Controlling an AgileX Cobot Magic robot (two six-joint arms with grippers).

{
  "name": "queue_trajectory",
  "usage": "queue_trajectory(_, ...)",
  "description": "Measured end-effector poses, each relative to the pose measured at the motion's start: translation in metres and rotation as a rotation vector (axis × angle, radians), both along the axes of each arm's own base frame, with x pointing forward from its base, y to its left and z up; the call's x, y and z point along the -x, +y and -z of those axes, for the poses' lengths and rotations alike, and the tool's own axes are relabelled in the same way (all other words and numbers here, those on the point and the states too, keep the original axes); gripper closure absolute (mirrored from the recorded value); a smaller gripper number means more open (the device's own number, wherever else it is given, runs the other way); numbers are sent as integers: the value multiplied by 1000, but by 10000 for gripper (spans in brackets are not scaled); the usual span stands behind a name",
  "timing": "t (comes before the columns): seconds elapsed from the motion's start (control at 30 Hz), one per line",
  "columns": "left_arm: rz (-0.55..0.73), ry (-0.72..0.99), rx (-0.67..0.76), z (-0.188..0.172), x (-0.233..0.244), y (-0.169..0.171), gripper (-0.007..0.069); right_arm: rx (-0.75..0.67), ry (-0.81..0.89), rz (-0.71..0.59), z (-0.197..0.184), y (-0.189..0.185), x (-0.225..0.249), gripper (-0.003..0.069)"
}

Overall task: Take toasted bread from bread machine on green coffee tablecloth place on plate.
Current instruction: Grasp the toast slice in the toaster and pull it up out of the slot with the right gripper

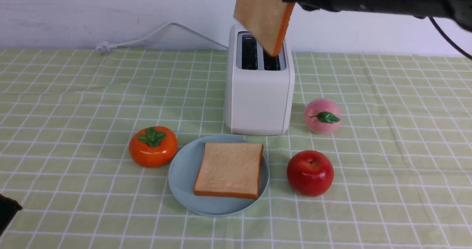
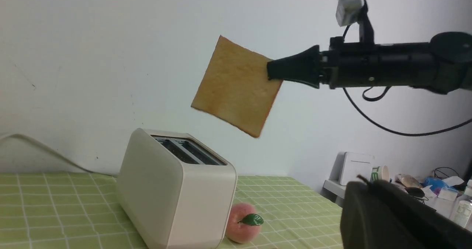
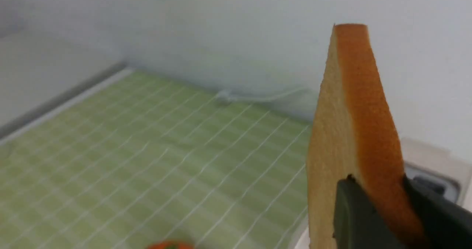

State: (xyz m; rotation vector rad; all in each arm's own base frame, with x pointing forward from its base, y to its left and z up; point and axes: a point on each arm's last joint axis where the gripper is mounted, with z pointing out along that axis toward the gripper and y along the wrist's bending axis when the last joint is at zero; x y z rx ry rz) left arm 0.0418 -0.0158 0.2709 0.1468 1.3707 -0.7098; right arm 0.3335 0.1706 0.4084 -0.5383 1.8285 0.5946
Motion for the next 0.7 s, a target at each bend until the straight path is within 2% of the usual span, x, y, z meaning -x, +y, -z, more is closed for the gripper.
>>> queue_trajectory(0.13, 1, 0, 0, 0, 0, 0, 631, 105, 94, -90, 22, 2, 15, 536)
queue_trajectory(0.2, 1, 0, 0, 0, 0, 0, 630, 188, 140, -109, 52, 6, 23, 536)
queue_trajectory(0.27, 1, 0, 0, 0, 0, 0, 629, 268, 119, -123, 75, 13, 30, 537)
queue_trajectory(0.37, 0, 0, 0, 0, 0, 0, 627, 376, -3, -133, 99, 31, 39, 537)
queue_trajectory(0.5, 0, 1, 0, 0, 0, 0, 625, 438, -82, -160, 117, 44, 37, 537)
queue_trajectory(0.7, 0, 2, -1, 1, 0, 0, 620, 485, -85, -129, 149, 52, 20, 537)
